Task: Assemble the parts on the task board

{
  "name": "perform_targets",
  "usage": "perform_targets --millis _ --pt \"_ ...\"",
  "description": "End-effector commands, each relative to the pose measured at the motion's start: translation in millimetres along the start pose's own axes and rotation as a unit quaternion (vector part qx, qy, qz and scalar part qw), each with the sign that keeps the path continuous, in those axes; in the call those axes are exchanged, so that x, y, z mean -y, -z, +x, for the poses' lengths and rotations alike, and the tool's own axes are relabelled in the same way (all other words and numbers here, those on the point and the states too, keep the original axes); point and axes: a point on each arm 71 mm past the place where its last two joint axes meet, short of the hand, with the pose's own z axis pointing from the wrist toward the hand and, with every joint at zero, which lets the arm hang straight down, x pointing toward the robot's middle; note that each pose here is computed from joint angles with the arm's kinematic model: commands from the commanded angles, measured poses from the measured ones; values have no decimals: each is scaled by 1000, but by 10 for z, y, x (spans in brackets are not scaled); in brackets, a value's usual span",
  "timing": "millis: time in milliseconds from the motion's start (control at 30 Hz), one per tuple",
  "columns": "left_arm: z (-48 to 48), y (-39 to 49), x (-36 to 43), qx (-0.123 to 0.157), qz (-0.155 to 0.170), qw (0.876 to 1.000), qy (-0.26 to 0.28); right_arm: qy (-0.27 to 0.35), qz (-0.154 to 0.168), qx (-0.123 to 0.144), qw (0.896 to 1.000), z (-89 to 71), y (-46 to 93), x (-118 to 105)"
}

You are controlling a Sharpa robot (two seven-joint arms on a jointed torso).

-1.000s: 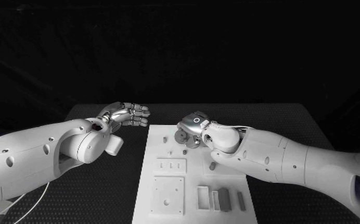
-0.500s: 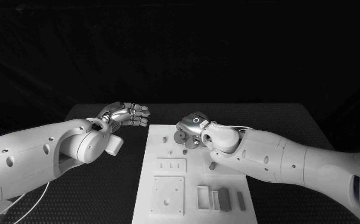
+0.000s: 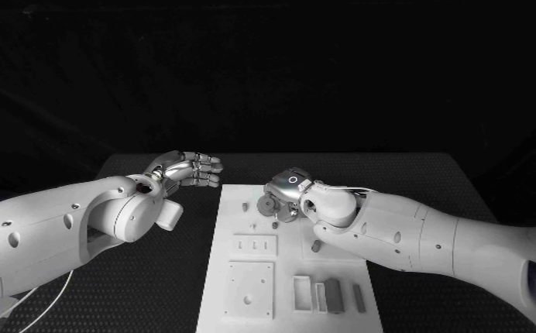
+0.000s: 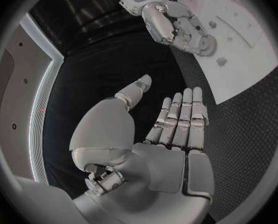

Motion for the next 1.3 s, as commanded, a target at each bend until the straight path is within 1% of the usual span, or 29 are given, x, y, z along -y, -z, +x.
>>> perform_targets --millis 33,300,433,533,600,767,867,933,967,1100,1300 --pt "6 -1 28 -1 7 1000 -2 3 -8 -22 1000 64 11 -20" --pt "9 -3 28 -2 7 1000 -2 -2 -2 -18 1000 69 9 14" --pt "7 -2 28 -2 6 1000 -2 -17 0 -22 1000 80 13 32" --pt "5 -3 27 -1 6 1000 -2 -38 2 -38 999 108 14 47" --pt "4 -3 27 -1 6 1000 -2 -41 -1 -41 998 111 14 43" --pt "7 -3 28 -1 6 1000 -2 -66 0 -66 996 151 16 54" --pt "4 -3 28 -1 6 1000 -2 -70 3 -67 995 160 25 83" --pt "-5 -1 25 1 6 1000 -2 -92 13 -84 992 198 36 132" --pt "-9 -1 25 2 6 1000 -2 -102 18 -88 991 212 39 159" --pt "-9 2 25 2 6 1000 -2 -103 24 -88 991 228 65 223" --pt "-21 7 22 3 5 1000 -2 -111 32 -76 990 212 129 323"
